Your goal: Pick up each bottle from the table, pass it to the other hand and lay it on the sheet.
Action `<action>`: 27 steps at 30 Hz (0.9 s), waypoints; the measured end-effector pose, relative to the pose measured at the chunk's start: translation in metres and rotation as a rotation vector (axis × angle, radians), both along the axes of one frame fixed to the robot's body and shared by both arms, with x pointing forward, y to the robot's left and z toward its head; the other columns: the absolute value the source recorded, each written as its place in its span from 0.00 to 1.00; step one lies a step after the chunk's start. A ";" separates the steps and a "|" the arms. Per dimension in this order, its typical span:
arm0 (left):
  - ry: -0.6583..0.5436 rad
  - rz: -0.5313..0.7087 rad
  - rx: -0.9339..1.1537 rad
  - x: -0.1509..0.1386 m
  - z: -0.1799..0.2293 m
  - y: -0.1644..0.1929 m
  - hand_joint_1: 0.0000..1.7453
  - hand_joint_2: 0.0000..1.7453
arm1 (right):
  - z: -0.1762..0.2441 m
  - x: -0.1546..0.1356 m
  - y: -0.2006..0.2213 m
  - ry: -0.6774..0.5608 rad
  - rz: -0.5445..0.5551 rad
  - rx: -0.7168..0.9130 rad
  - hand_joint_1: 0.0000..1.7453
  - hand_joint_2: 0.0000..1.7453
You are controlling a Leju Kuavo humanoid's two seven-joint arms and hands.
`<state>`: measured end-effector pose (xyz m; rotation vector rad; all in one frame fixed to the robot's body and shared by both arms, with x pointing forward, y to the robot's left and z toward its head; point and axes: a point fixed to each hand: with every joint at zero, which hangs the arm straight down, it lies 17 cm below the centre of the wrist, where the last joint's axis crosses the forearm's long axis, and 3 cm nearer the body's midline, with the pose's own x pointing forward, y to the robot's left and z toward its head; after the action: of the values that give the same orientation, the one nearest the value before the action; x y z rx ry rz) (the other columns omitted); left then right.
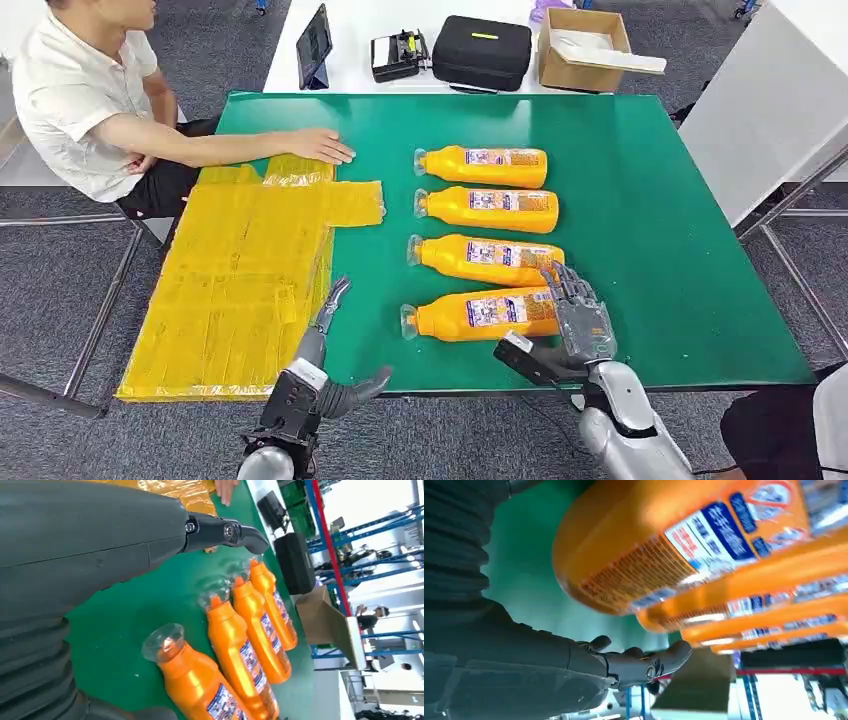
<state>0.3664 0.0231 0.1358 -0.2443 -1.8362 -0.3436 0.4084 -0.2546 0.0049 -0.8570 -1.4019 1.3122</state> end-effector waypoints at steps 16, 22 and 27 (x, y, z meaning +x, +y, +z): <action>0.013 -0.013 0.014 0.002 -0.005 -0.005 0.00 1.00 | -0.027 0.004 -0.001 0.085 -0.013 0.003 0.00 1.00; 0.018 -0.018 0.019 0.001 -0.007 -0.007 0.00 1.00 | -0.025 0.006 0.011 0.062 0.015 0.006 0.00 1.00; 0.018 -0.018 0.019 0.001 -0.007 -0.007 0.00 1.00 | -0.025 0.006 0.011 0.061 0.015 0.006 0.00 1.00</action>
<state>0.3676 0.0164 0.1288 -0.2502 -1.8135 -0.3698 0.4141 -0.2439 -0.0200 -0.7970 -1.3661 1.3341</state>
